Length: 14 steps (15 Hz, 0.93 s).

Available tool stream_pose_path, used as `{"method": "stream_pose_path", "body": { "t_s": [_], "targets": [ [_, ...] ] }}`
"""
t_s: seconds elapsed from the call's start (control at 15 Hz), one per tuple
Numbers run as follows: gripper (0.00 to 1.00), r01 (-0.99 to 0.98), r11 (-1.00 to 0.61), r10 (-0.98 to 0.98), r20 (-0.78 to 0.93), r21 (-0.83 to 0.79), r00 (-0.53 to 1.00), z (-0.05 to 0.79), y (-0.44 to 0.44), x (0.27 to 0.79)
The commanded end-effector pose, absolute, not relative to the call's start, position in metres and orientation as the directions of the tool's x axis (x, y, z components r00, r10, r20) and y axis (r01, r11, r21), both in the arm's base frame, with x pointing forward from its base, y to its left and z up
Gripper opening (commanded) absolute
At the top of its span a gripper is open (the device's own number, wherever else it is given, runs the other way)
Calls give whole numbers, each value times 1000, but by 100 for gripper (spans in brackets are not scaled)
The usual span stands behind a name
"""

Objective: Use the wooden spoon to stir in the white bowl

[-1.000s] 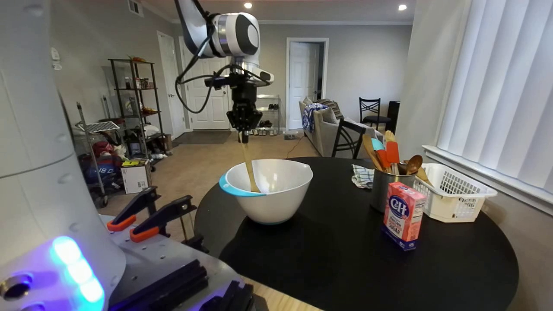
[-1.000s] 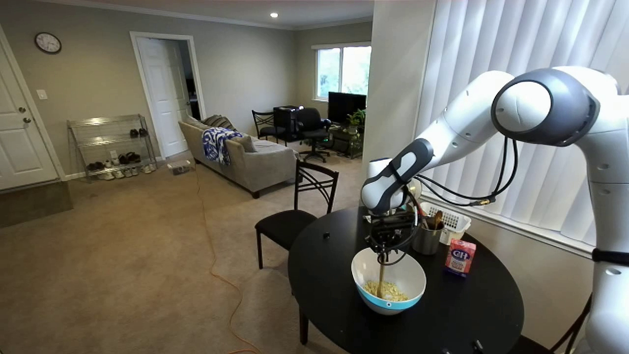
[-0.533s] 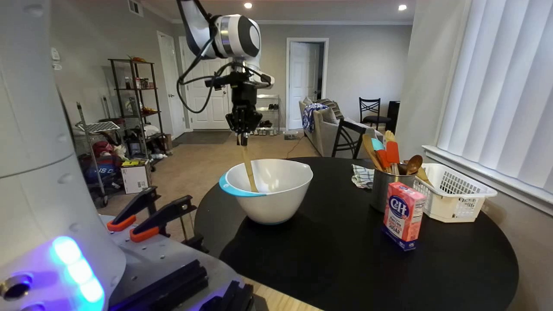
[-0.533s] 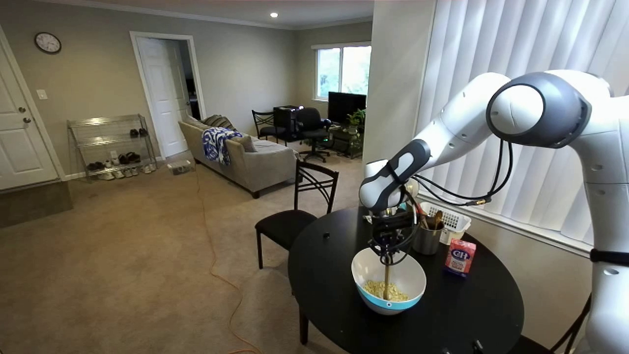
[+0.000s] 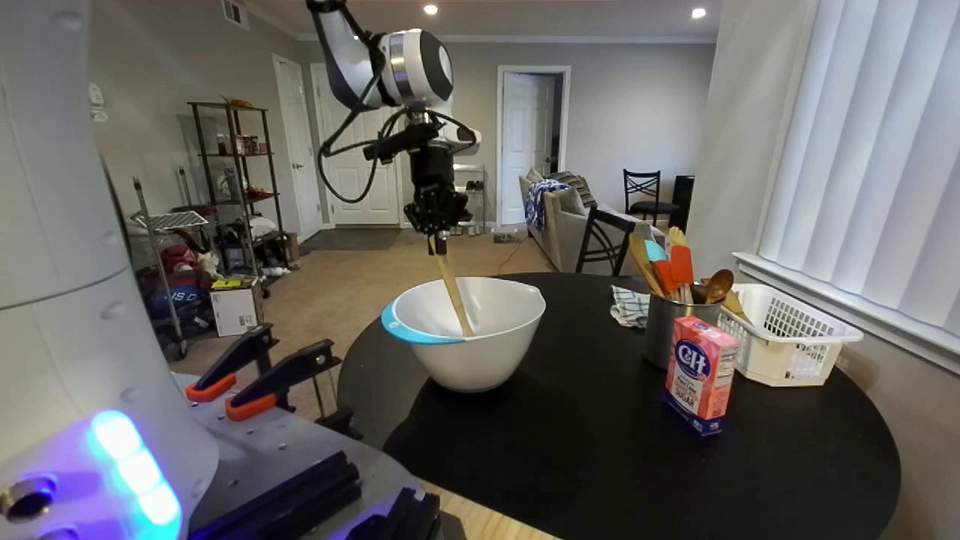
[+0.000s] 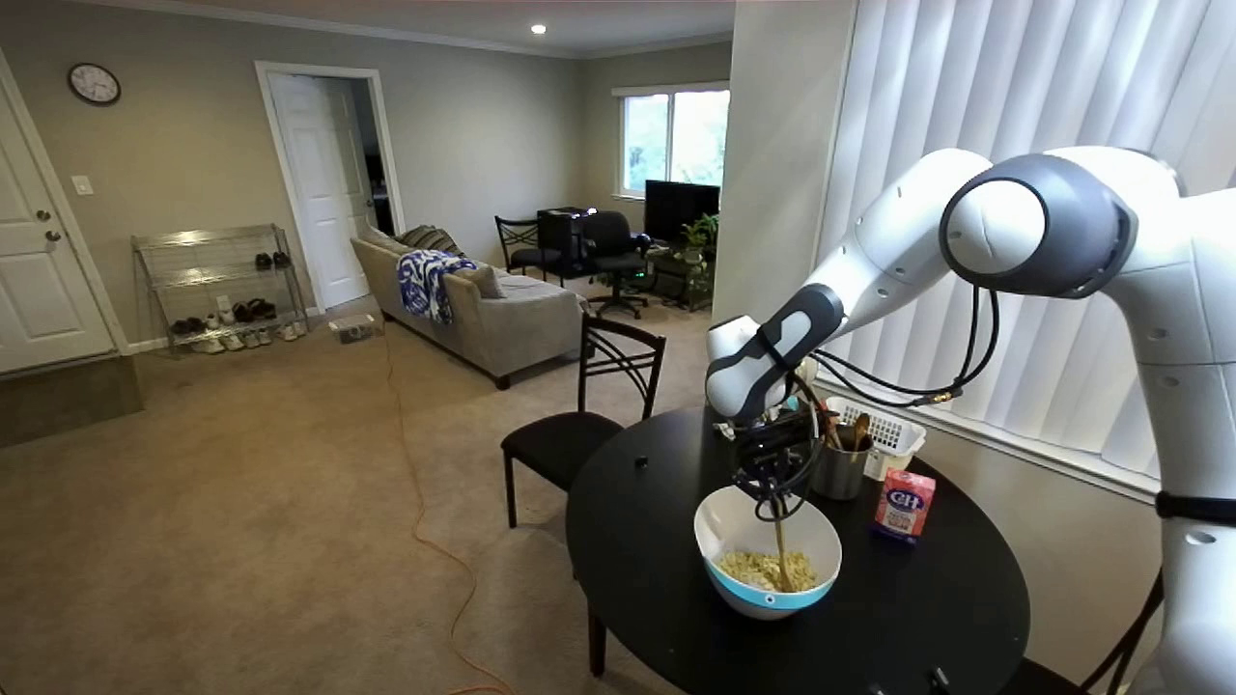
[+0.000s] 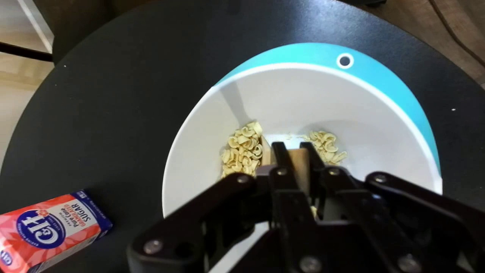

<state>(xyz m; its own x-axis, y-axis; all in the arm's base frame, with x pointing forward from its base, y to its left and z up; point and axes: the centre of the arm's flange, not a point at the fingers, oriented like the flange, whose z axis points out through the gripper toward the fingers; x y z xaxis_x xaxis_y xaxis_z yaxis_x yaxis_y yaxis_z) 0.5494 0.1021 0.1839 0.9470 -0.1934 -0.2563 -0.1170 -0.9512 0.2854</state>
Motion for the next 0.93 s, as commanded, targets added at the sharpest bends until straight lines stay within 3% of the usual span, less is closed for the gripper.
{"method": "stream_pose_path", "body": {
  "t_s": [0.0,0.87],
  "targets": [
    [4,-122,-922,-217,-230,368,949,179,101,547],
    [4,-200,-922,-214,-6,331,977,181,125,555]
  ]
}}
